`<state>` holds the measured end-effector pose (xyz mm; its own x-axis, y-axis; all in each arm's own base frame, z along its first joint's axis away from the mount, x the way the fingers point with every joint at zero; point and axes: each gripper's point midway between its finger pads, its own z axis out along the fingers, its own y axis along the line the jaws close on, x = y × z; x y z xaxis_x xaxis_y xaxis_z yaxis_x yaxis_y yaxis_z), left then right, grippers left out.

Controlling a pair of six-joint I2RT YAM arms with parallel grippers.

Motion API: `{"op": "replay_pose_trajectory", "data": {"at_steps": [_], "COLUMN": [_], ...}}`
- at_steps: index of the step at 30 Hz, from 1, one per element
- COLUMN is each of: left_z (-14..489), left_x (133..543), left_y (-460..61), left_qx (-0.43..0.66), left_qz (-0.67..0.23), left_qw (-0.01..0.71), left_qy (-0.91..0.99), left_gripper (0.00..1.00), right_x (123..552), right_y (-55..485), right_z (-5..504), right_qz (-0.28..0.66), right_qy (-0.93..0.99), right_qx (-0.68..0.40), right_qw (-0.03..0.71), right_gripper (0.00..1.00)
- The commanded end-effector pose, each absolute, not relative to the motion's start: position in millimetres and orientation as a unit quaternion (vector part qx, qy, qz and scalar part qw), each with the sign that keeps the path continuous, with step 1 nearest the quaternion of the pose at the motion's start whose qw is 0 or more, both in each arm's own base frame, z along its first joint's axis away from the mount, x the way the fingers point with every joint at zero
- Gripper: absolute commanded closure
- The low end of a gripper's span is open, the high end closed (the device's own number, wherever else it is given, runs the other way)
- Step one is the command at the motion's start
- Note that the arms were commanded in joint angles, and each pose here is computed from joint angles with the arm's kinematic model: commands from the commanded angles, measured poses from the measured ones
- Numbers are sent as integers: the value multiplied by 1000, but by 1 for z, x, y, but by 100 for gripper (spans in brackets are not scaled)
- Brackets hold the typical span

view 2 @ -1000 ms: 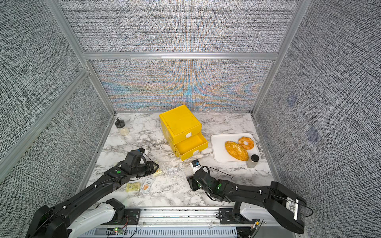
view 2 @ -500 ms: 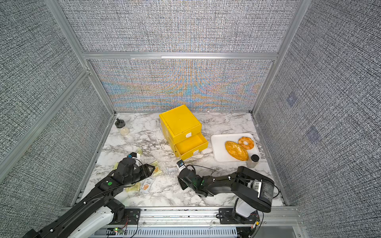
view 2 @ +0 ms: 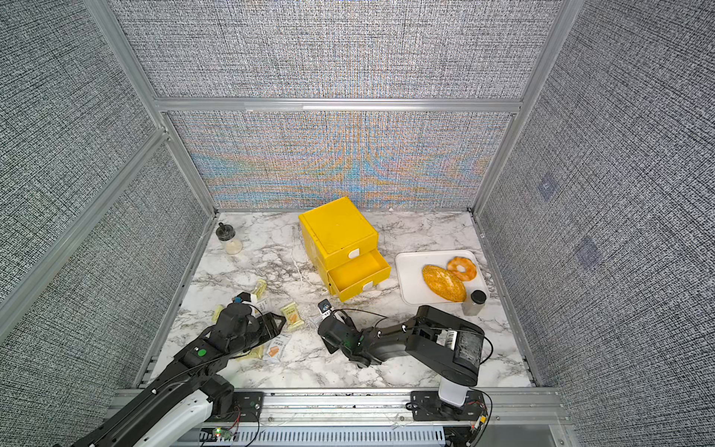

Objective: Place the cookies into the drawer by color
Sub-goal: Pick up the cookie at the center of the board.

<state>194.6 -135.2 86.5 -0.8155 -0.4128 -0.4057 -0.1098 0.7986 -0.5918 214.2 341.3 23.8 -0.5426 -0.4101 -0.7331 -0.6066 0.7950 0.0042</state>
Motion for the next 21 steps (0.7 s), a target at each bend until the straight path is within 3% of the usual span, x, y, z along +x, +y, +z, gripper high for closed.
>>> {"op": "replay_pose_trajectory", "data": {"at_steps": [1, 10, 16, 21], "left_z": [83, 88, 86, 86], "left_x": [194, 198, 198, 199], "left_y": [-131, -137, -137, -137], "left_qx": [-147, -144, -144, -142], "left_qz": [-273, -280, -277, -275], "left_qw": [267, 265, 264, 264], "left_qy": [912, 911, 913, 913], "left_gripper": [35, 35, 35, 34], "right_x": [206, 237, 242, 244], "right_y": [338, 306, 321, 338], "right_z": [31, 42, 38, 25], "right_qz": [138, 108, 114, 117], "right_qy": [866, 879, 861, 852], "right_qx": [-299, -244, -302, -345], "right_qw": [376, 395, 393, 376], "right_gripper": [63, 60, 40, 36]}}
